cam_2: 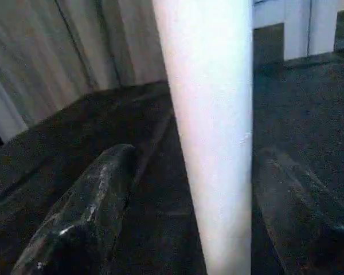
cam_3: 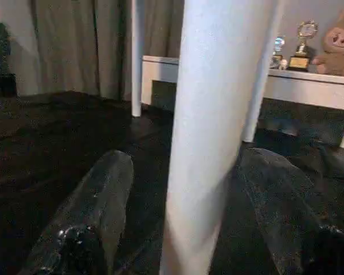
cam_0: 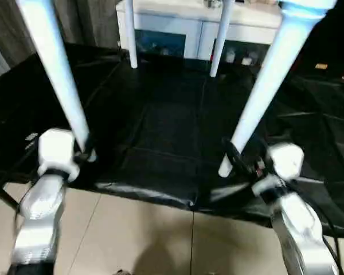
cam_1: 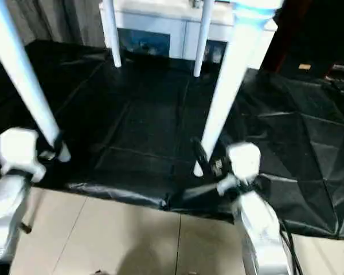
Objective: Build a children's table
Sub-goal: Flip table
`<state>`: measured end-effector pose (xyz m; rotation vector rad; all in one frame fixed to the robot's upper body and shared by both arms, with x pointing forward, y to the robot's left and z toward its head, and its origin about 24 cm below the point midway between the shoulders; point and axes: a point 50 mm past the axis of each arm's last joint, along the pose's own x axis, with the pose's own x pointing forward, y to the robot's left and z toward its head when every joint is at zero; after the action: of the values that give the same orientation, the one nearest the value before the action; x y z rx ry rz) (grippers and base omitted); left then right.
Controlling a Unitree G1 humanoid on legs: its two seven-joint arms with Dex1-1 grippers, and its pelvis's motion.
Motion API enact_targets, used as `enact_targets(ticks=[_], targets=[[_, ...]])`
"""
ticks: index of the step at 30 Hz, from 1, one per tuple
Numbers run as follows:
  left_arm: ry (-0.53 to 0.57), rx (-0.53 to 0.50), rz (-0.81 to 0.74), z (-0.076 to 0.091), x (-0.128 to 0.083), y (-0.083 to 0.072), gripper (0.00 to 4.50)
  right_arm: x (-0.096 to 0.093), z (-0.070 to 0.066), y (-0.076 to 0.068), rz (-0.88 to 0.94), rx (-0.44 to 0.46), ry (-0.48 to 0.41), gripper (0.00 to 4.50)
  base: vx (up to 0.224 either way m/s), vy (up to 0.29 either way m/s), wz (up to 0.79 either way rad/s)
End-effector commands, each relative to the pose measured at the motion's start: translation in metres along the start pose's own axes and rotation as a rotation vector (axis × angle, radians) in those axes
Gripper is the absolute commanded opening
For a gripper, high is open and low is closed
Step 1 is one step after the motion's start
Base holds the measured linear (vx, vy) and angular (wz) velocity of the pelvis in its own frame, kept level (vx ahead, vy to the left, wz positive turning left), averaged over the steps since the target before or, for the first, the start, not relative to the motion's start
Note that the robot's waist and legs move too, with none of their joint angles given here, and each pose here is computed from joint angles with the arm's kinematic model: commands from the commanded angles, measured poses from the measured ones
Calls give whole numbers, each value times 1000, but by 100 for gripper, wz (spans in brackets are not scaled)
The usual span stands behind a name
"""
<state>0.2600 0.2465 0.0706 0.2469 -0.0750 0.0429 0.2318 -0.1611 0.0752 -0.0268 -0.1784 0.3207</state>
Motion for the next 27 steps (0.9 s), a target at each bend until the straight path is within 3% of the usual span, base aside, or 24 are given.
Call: enact_targets(ticks=[1,6,10,13,17,21,23,27], targets=[[-62,-51,-8,7,-11,0,358,-7,11,-4,-37,1,-36,322,0,0,0],[-126,-173,-19,14,-45,-4,358,-24,20,-6,-86,63,-35,322,0,0,0],[-54,-265,-96,18,-58,-24,358,-27,17,-4,-91,97,39,322,0,0,0],[-5,-269,-90,22,-56,-40,358,-20,11,3,-65,102,130,322,0,0,0],[12,-217,-94,23,-50,-50,358,-19,6,7,-76,110,177,322,0,0,0],[-16,-181,-98,28,-42,-56,358,-13,-6,5,-118,-3,268,322,0,0,0],[-15,-186,-107,28,-40,-57,358,-11,-4,2,-142,-42,261,322,0,0,0],[1,-169,-55,29,-34,-52,358,-7,-2,0,-161,-22,241,322,0,0,0]])
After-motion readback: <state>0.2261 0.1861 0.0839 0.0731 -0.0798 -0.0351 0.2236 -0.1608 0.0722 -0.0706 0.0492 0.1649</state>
